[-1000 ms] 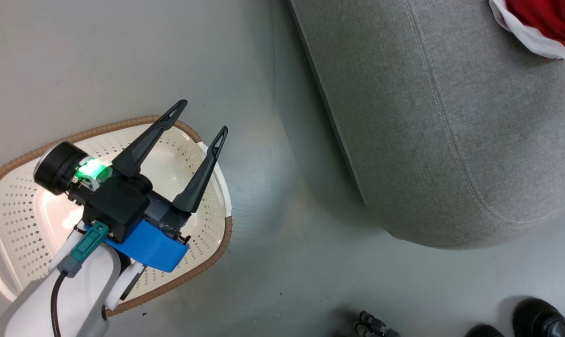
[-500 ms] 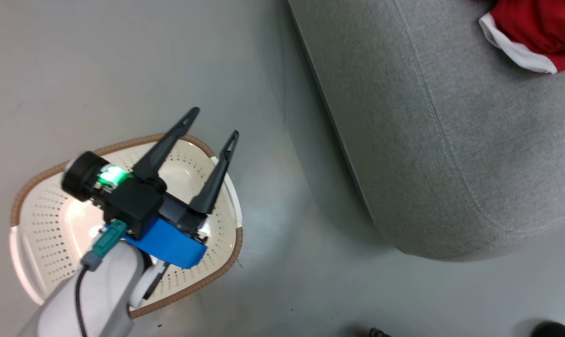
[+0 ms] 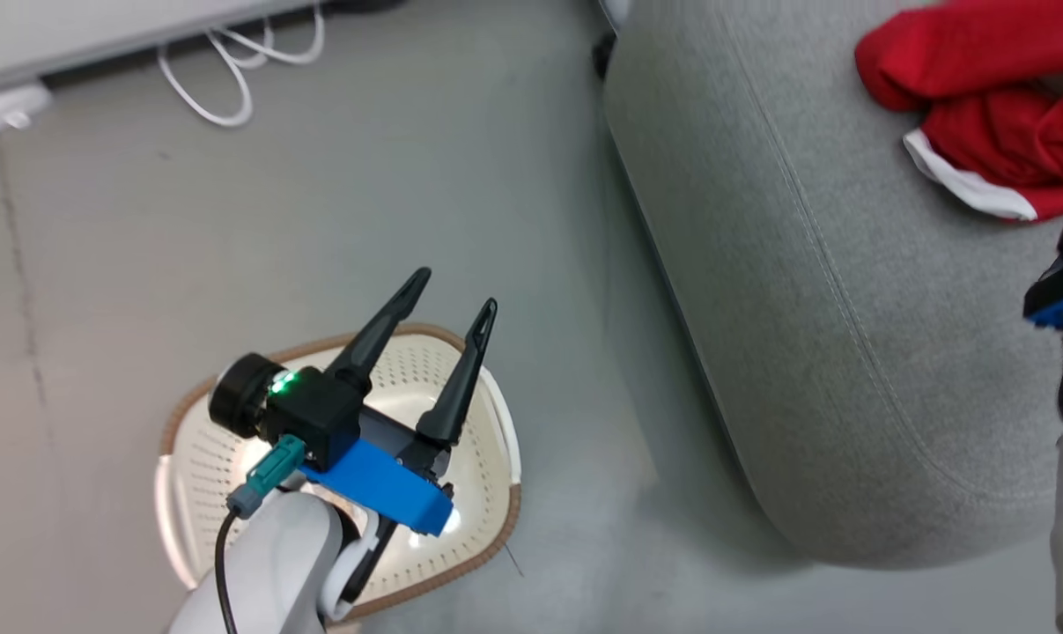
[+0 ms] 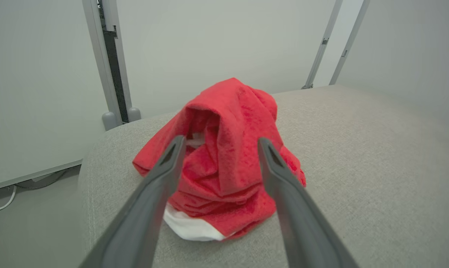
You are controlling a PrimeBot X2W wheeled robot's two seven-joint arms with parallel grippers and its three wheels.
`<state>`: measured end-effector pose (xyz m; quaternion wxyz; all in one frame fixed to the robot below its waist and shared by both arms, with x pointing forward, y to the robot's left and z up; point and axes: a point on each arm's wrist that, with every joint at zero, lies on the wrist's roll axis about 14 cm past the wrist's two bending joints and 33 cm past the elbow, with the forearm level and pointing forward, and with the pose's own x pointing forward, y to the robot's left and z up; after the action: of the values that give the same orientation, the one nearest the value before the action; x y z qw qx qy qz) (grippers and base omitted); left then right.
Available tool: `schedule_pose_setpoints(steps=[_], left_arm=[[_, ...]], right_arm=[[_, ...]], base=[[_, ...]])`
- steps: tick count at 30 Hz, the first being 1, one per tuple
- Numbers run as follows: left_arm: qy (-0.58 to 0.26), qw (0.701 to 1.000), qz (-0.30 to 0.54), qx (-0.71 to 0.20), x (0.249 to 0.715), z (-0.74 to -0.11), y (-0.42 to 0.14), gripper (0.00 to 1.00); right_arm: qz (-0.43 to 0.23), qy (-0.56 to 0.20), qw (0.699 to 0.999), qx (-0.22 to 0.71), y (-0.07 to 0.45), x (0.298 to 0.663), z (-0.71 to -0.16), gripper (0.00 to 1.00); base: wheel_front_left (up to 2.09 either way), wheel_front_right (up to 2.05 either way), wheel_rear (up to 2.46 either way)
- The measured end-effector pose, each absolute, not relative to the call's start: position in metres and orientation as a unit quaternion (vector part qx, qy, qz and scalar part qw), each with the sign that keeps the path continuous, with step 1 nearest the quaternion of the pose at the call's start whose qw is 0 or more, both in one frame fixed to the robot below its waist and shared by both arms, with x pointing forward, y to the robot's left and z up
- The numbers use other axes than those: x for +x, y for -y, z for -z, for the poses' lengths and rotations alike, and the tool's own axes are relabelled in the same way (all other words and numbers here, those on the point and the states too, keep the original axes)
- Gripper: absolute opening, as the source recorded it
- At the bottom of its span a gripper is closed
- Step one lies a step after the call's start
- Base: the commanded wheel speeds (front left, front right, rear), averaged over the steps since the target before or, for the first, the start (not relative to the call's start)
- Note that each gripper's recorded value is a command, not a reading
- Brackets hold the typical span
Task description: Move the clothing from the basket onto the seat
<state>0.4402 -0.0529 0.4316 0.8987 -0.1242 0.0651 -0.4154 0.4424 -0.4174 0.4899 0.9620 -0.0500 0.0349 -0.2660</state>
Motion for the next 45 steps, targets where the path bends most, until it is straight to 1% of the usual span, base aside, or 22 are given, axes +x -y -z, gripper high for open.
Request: schedule_pose_setpoints(steps=[6,11,22,32,40,45], left_arm=[[-0.057,0.920,0.366,-0.127,0.428,-0.451,0.026,1.00],[-0.051,0.941,0.311,-0.125,0.417,-0.461,-0.007,1.00],[-0.031,0.977,0.179,-0.114,0.389,-0.474,-0.096,1.00],[-0.023,0.990,0.092,-0.102,0.365,-0.475,-0.157,1.00],[-0.019,0.993,0.051,-0.109,0.360,-0.476,-0.181,1.00],[-0.020,0.993,0.039,-0.114,0.361,-0.474,-0.186,1.00]], right_arm=[[0.236,-0.015,0.971,-0.042,0.391,0.432,-0.500,1.00],[0.201,0.001,0.979,-0.040,0.362,0.426,-0.506,1.00],[0.094,0.017,0.995,-0.035,0.275,0.414,-0.504,1.00],[0.003,0.022,0.999,-0.033,0.206,0.408,-0.505,1.00],[-0.043,0.013,0.999,-0.018,0.174,0.404,-0.500,1.00],[-0.055,0.008,0.998,-0.010,0.165,0.402,-0.497,1.00]], base=[[0.00,0.00,0.00],[0.00,0.00,0.00],[0.00,0.00,0.00],[0.00,0.00,0.00],[0.00,0.00,0.00],[0.00,0.00,0.00]])
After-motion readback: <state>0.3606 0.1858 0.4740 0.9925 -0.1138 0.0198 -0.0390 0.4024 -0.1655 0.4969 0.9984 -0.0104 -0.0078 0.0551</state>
